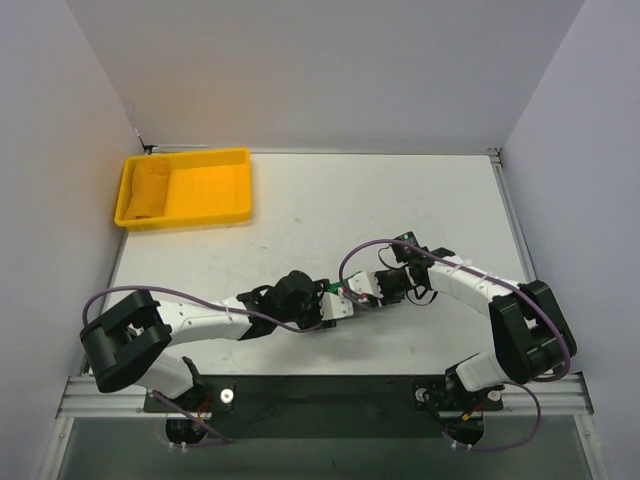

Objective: Roll the t-shirts
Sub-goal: Roll the T-shirt to the center of the board.

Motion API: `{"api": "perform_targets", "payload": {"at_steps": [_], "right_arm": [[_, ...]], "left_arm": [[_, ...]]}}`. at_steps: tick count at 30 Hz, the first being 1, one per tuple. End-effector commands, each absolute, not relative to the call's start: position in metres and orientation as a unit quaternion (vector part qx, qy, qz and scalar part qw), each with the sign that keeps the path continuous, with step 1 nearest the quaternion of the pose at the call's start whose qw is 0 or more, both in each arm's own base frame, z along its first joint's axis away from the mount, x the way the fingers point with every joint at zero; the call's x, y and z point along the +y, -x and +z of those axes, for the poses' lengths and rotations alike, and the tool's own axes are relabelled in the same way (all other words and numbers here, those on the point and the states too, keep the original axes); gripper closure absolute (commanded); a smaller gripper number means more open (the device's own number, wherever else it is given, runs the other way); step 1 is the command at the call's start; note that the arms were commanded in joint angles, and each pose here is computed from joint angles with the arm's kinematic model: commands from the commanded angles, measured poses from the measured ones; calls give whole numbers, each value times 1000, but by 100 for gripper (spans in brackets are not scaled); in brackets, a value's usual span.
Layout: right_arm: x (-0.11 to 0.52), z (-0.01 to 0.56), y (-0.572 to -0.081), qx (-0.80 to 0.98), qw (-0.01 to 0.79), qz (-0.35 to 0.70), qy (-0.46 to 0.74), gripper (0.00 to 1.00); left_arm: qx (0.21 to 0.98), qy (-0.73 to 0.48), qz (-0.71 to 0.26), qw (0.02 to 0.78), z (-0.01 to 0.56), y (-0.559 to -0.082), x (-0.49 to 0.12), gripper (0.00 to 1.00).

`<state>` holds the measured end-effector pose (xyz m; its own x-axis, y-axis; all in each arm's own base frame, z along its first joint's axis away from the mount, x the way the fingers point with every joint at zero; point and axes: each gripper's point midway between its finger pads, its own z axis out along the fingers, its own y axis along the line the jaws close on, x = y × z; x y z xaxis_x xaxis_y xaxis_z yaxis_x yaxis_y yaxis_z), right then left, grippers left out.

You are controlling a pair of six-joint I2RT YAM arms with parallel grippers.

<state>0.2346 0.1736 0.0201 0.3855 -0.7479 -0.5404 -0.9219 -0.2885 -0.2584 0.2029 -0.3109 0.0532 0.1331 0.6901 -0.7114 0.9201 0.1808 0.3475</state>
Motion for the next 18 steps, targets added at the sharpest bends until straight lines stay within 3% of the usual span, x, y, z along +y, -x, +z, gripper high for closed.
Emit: {"api": "perform_targets", "payload": {"at_steps": [1, 5, 10, 13, 16, 17, 18], "right_arm": [[163, 6, -219, 556, 226, 174, 781, 83], [163, 6, -221, 561, 225, 174, 777, 83], [164, 6, -221, 563, 225, 177, 775, 83], [165, 7, -222, 566, 224, 178, 773, 83], [164, 7, -220, 566, 218, 181, 774, 83], [164, 8, -218, 565, 215, 183, 776, 83], [163, 11, -218, 568, 209, 186, 774, 83]], "left_arm": [[628, -631, -143, 433, 63, -208, -322, 38], [631, -624, -132, 441, 63, -214, -324, 29], [633, -633, -125, 428, 55, -212, -327, 26], [631, -640, -137, 416, 53, -209, -330, 37], [625, -660, -155, 386, 49, -200, -330, 70], [632, -660, -171, 370, 47, -194, -328, 87], [635, -656, -176, 366, 50, -195, -327, 92]]}}
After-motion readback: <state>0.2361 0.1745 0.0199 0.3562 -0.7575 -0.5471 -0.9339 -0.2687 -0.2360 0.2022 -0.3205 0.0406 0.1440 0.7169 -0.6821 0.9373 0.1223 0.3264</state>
